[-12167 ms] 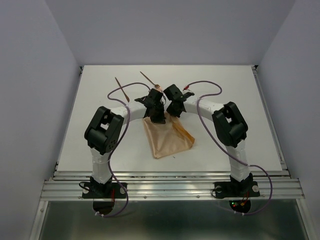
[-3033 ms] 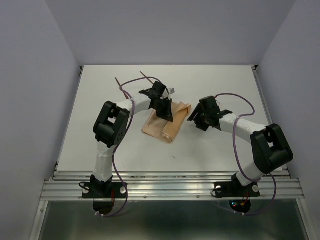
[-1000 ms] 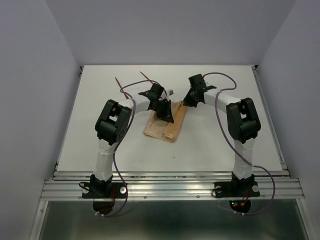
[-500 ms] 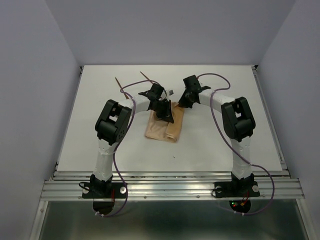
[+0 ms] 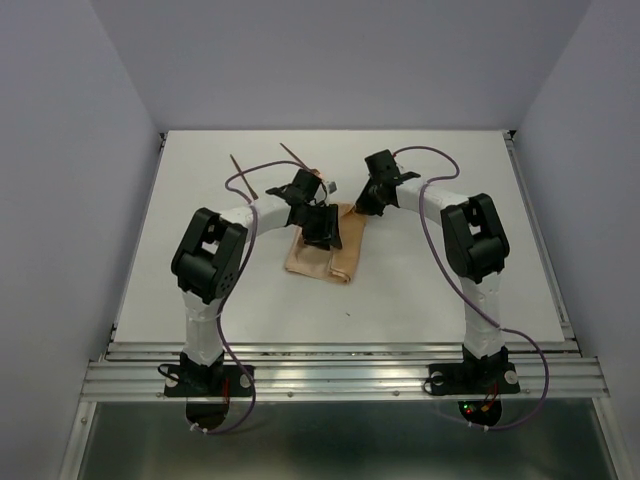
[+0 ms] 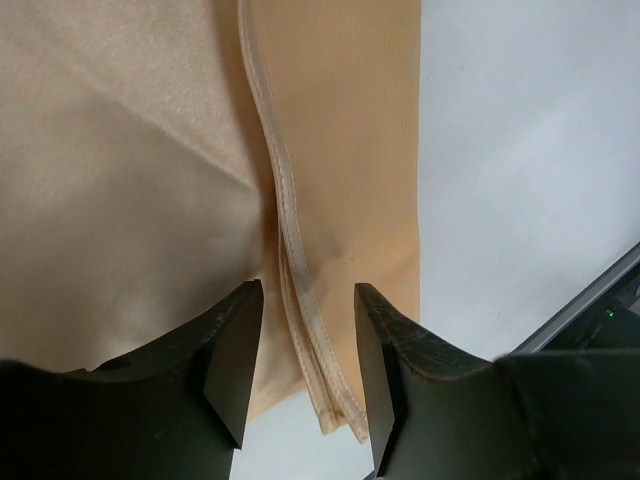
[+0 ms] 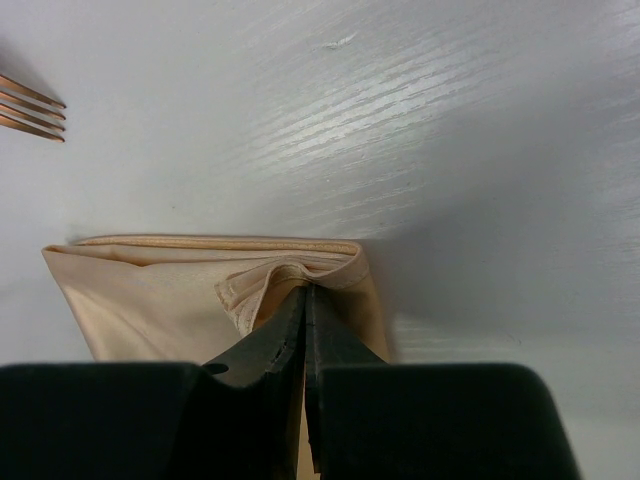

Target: Fold the napkin into a case and place the utensils inside

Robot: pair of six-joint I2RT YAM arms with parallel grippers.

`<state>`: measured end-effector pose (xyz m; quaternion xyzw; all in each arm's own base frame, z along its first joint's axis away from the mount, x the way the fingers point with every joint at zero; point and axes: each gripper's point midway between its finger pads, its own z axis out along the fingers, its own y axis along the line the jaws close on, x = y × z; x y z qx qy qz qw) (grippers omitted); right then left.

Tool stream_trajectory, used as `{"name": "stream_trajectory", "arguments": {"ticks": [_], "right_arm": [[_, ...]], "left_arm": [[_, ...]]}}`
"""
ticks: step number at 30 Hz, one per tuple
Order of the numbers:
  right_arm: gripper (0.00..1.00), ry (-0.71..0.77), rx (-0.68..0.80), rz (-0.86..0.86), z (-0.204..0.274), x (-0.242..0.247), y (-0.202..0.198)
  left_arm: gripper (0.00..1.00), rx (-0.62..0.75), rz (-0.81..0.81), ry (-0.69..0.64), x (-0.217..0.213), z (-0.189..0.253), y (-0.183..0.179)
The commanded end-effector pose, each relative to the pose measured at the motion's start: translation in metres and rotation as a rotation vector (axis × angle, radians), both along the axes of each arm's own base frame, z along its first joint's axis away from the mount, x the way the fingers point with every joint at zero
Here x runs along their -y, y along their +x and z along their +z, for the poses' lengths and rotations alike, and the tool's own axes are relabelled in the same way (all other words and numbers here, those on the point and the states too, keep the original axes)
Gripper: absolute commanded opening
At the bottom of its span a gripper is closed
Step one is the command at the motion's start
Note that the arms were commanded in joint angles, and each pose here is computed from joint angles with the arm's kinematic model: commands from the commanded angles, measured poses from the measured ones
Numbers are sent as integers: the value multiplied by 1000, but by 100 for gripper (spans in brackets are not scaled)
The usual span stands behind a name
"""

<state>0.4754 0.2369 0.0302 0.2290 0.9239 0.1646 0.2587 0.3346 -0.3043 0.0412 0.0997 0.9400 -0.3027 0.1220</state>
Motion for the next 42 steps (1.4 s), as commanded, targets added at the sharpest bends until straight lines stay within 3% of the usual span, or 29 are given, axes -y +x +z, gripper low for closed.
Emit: {"name": "stream_trajectory", "arguments": {"ticks": [1,5,8,12,15,23,32,38,42], "right_arm": [[6,-91,-85,13,-36,11,-18],[6,-92,-81,24,-33,11,-18],[6,-92,-80,31,-32,11,-19],[6,-91,-72,40,-28,11,-20],[6,-94,-70,56,-26,7,-22],[6,-114,-74,81,-25,4,-35],[6,-174,-64,129,-16,14,-58],[6,-197,-53,174,-9,13,-61],[6,-178,-48,186,-9,5,-63]], "left_arm": [[53,68,32,6,-15,33,-3],[50,65,82,20,-30,29,-1],[41,47,134,42,-42,14,0],[14,14,169,106,-55,-10,-7],[0,-29,166,114,-57,-28,-18],[0,-102,119,103,-43,-48,-61],[0,-122,36,66,-23,-25,-109],[0,9,62,33,-18,29,-65],[13,61,122,6,-14,51,-19]]}}
